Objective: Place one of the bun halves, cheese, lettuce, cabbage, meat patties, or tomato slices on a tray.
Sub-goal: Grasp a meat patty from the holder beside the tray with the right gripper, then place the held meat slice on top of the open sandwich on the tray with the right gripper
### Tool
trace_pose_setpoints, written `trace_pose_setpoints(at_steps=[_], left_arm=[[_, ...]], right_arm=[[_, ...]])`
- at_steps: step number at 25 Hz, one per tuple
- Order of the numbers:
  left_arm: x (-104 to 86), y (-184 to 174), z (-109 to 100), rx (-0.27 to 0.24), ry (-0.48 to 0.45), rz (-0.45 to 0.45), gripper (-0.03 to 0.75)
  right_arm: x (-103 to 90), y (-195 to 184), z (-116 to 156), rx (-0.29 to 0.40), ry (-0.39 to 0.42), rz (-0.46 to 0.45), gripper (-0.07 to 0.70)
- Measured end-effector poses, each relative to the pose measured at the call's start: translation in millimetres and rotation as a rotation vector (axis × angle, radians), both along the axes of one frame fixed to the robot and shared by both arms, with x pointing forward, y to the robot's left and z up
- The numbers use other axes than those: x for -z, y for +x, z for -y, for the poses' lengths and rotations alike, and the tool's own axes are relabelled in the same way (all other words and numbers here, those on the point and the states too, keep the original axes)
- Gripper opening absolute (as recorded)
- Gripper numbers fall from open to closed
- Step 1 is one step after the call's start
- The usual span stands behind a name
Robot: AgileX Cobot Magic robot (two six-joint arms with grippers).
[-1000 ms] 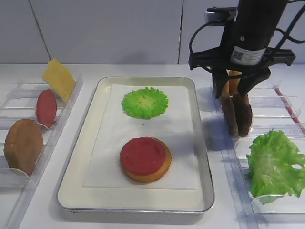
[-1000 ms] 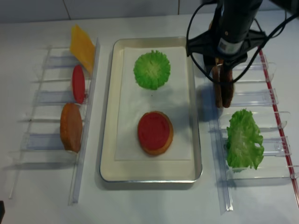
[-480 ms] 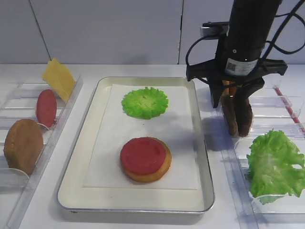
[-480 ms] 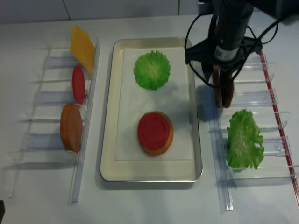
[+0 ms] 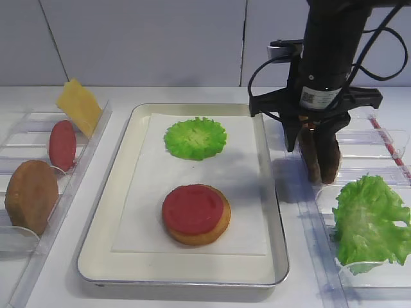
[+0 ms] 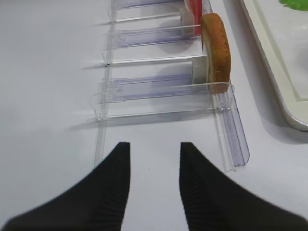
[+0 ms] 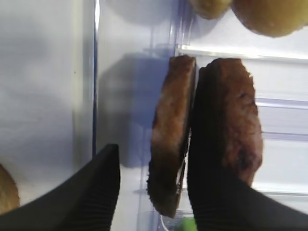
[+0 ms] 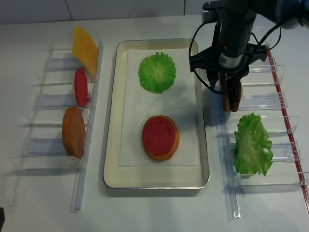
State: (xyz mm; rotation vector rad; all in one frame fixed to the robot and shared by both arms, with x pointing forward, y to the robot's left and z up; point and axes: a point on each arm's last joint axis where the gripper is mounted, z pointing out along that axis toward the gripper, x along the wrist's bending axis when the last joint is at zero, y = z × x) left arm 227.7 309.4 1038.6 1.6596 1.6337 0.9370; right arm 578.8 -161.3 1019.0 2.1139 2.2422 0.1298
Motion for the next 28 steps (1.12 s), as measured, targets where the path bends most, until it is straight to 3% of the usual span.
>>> trace_pose_setpoints(at_steps=[6, 13, 19, 24, 28], left_arm=[[0.0, 0, 0, 0.0, 0.0, 0.0, 0.232], [0.0, 0, 0, 0.0, 0.0, 0.0, 0.232], [0.0, 0, 0, 0.0, 0.0, 0.0, 0.232], [0.0, 0, 0, 0.0, 0.0, 0.0, 0.232], [0.0, 0, 0, 0.0, 0.0, 0.0, 0.232]], right_arm=[[-0.3, -1, 1, -0.014, -0.014, -0.013, 0.156], [-10.7, -2, 2, -0.038, -0.019, -0.003, 0.148], [-50.0, -17, 8, -0.048, 0.018, 0.098, 0.145], [-84.3, -39, 5, -0.094, 0.153, 0.15, 0.144], [-102.7, -55, -1, -0.173, 0.283, 0.163, 0.144]])
